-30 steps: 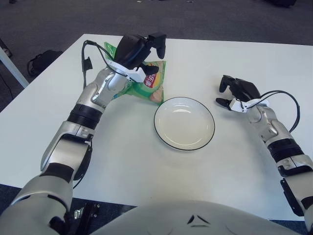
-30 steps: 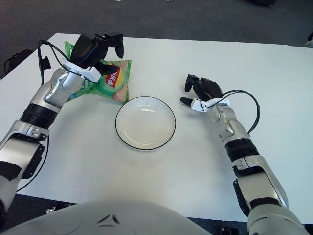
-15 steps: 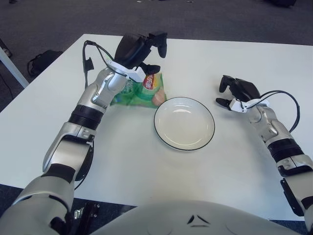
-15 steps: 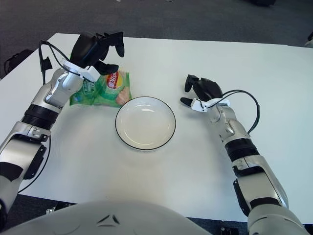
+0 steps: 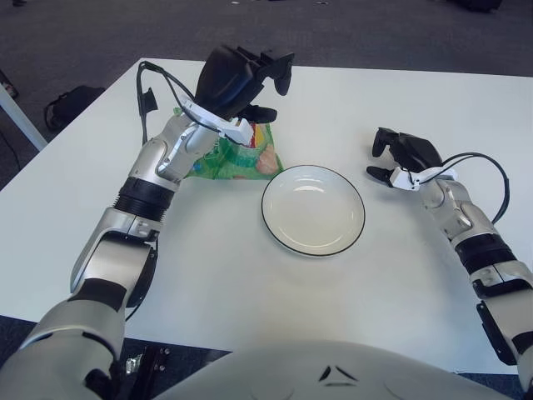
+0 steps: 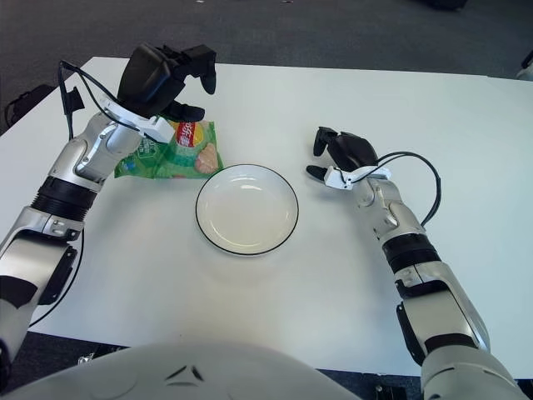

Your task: Put the snack into the plate.

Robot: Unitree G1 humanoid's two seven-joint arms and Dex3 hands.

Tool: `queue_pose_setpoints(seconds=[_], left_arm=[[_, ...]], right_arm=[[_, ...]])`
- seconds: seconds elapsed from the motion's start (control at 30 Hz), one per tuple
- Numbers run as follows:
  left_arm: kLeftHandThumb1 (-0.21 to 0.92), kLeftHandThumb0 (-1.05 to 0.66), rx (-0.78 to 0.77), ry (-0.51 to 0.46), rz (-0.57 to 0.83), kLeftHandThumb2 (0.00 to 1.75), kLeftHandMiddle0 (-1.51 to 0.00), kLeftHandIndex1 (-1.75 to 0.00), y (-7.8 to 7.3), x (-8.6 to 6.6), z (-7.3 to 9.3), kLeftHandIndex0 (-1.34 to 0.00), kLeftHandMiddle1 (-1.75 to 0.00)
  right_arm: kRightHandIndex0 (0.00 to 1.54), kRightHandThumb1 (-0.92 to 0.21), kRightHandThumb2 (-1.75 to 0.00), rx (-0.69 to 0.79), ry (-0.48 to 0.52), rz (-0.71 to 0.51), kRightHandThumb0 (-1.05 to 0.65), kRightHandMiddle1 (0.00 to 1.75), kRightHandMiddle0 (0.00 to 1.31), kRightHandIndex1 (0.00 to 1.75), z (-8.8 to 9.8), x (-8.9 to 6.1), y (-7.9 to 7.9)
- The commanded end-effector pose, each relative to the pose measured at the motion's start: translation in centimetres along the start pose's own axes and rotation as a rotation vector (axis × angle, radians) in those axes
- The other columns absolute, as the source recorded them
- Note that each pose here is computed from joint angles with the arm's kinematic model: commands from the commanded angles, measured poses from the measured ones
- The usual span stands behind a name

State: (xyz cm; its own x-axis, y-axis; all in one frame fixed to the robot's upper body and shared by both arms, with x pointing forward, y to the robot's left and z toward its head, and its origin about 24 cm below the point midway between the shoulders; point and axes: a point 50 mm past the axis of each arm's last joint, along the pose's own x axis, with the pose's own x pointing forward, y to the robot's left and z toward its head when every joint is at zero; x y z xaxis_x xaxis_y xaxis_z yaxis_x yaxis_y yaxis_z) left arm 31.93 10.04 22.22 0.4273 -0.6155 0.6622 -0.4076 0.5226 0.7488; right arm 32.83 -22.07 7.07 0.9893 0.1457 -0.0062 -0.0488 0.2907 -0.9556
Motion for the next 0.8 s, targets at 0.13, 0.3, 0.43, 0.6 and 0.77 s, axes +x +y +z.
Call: queue_pose_setpoints(seconds=[0.13,0.3,0.43,0.6,0.77], left_arm=[[0.15,-0.54,0.044,0.011,-0.010,1.52,-1.31,-1.75,0.9,0.1,0.1,-0.74,-1.75],[0.15,-0.54,0.103,0.043,-0.110,1.52,-1.30,-1.75,0.9,-0.2,0.1,-0.75,-1.75],[0.18,-0.53,0.183,0.073,-0.203,1.48,-1.26,-1.75,1.1,-0.5,0.2,-0.72,-1.75],[0.47,-0.49,0.328,0.147,-0.397,1.00,-0.72,-1.58,1.3,-1.4,-0.1,-0.37,-1.75],[0.54,-0.67,0.426,0.217,-0.604,0.84,-0.12,-1.14,1.2,-2.0,-0.3,-0.06,-0.88]], right_arm=[[0.55,-0.50,-1.04,0.009,0.094,0.216,-0.01,1.75,0.32,1.52,-1.4,-2.4,5.3],[0.56,-0.50,-1.03,0.007,0.087,0.211,-0.01,1.75,0.33,1.50,-1.4,-2.4,5.2],[0.56,-0.50,-1.02,0.001,0.085,0.215,-0.01,1.75,0.33,1.50,-1.4,-2.5,5.2],[0.55,-0.51,-1.02,-0.002,0.086,0.219,-0.01,1.75,0.32,1.51,-1.5,-2.5,5.2],[0.55,-0.50,-1.03,-0.004,0.086,0.220,-0.01,1.75,0.31,1.52,-1.5,-2.5,5.2]])
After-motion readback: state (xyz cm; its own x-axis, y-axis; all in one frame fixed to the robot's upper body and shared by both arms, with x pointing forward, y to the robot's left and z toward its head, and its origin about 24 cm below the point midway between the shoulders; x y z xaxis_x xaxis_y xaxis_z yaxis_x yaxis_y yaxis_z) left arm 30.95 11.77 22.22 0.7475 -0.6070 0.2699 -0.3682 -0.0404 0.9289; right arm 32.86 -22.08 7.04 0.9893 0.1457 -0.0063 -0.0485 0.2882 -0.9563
